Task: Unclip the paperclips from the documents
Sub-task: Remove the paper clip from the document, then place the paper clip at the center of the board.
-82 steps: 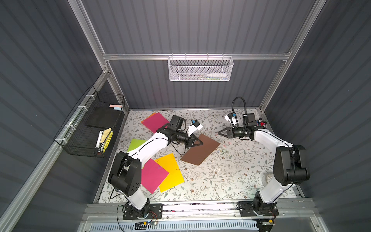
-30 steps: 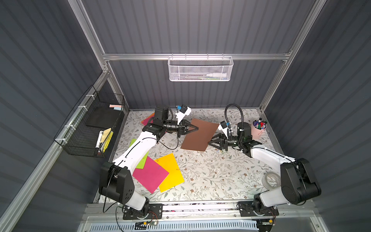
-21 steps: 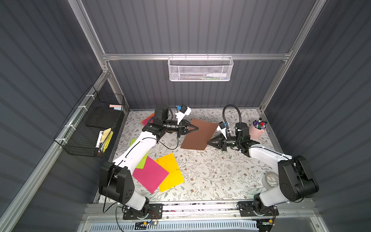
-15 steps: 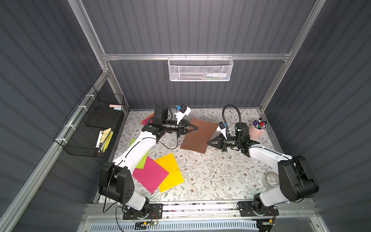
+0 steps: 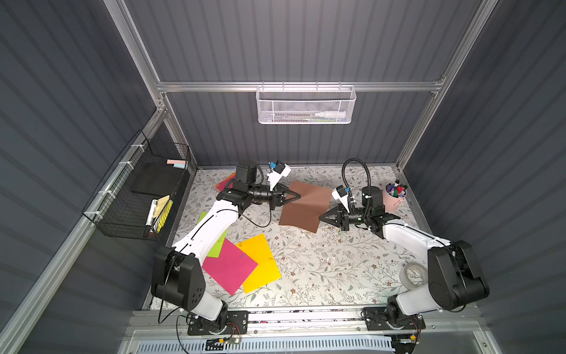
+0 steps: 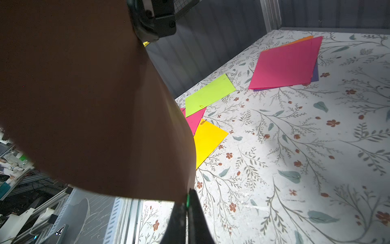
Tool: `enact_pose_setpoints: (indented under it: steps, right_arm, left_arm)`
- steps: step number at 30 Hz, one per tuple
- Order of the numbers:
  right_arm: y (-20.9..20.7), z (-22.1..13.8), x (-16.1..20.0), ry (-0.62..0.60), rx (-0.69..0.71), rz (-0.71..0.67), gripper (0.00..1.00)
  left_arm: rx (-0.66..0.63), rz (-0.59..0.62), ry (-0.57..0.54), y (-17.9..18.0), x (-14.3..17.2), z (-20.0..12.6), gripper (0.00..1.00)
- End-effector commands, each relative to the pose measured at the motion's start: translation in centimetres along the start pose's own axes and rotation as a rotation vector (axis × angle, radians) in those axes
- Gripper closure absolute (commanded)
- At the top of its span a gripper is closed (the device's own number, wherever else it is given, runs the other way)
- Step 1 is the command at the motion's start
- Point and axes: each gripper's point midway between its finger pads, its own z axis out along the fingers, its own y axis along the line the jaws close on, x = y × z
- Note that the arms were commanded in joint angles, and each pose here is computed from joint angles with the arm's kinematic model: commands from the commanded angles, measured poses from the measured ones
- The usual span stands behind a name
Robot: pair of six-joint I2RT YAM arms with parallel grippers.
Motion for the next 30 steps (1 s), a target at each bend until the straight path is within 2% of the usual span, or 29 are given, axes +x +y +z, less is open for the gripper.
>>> enact_pose_setpoints:
  steps: [1, 9, 16, 19, 21, 26, 30]
  right_arm:
    - [0.0, -0.5, 0.0, 0.012, 0.006, 0.003, 0.93]
    - [0.4, -0.5, 0.5, 0.032, -0.011, 0.019, 0.90]
    - [0.1, -0.5, 0.5, 0.040, 0.002, 0.030, 0.91]
    - [-2.1, -0.7, 1.2, 0.063, 0.117, 0.065, 0.95]
    - [-4.6, -1.3, 2.1, 0.081, 0.228, 0.141, 0.96]
    - [-10.6, -3.0, 6.0, 0.135, 0.450, 0.457, 0.97]
    - [-12.3, -3.5, 9.7, 0.228, 0.544, 0.639, 0.94]
  left_arm:
    - [-0.081, 0.023, -0.004, 1.7, -1.0, -0.7, 1.00]
    - [-0.106, 0.036, -0.022, 2.3, -2.3, -0.7, 1.00]
    - [-0.111, 0.029, -0.016, 2.7, -2.1, -0.6, 1.00]
    - [-0.127, 0.024, -0.012, 3.0, -1.9, -0.6, 1.00]
    - [-0.157, 0.022, -0.010, 3.4, -1.9, -0.7, 1.00]
    - [-0.295, -0.012, -0.009, 6.0, -1.4, -1.1, 1.00]
    - [-0.364, -0.055, -0.035, 7.5, -0.7, -1.4, 1.00]
